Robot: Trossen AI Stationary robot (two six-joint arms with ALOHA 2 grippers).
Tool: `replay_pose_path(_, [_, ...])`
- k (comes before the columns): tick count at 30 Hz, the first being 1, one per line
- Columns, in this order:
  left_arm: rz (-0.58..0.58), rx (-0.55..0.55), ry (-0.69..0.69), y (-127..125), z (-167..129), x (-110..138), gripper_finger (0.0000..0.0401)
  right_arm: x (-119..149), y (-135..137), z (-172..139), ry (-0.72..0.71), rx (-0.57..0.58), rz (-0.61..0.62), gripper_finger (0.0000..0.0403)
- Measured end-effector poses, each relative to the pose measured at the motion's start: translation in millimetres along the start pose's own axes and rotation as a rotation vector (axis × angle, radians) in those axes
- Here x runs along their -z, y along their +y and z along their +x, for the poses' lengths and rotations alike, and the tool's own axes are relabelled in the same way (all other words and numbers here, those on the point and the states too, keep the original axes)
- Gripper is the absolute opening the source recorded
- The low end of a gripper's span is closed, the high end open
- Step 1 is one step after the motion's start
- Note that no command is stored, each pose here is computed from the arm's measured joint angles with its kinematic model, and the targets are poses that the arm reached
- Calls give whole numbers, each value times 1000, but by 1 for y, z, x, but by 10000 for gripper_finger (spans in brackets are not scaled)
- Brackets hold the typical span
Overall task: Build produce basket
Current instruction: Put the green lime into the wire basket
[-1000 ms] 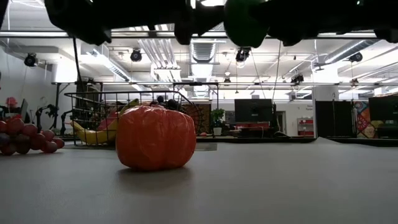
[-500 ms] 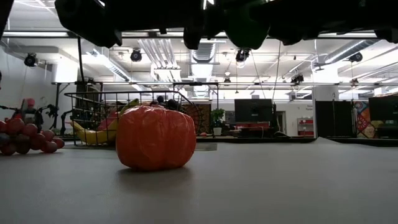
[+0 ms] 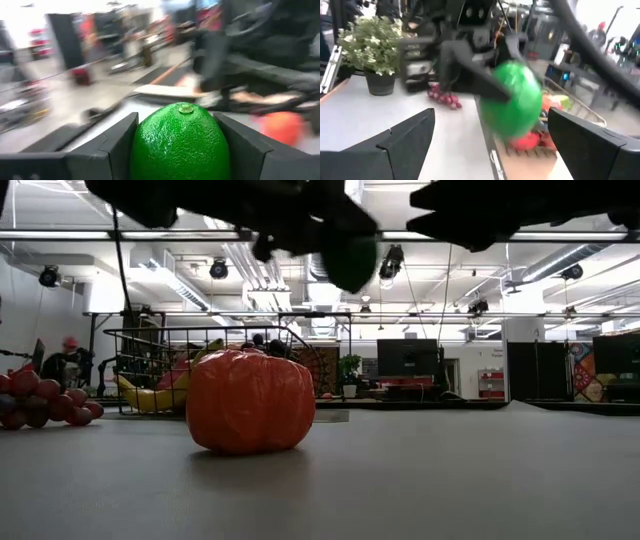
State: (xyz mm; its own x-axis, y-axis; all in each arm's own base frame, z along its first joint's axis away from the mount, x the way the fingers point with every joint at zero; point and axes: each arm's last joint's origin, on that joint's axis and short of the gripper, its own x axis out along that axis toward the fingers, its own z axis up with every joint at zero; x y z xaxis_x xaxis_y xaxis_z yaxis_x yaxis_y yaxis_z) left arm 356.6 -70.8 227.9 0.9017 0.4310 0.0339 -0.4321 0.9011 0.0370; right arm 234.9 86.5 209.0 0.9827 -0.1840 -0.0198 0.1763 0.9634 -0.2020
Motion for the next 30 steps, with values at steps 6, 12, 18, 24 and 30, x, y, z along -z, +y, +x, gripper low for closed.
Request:
replay_pose_path(6, [76, -359, 92, 31, -21, -36, 216, -6, -11, -13, 78, 6, 41, 369])
replay_pose_path(12, [152, -778, 144, 66, -50, -42, 216, -11, -19, -22, 96, 26, 82, 370])
replay_pose_path(18, [130, -876, 131, 87, -71, -14, 216, -7, -20, -25, 102, 26, 83, 370])
replay_pose_path(24, [87, -906, 118, 103, -85, 25, 216, -7, -21, -25, 102, 42, 85, 370])
replay_pose_path(30, [73, -911, 113, 110, -96, 44, 228, -7, -21, -25, 101, 42, 86, 370])
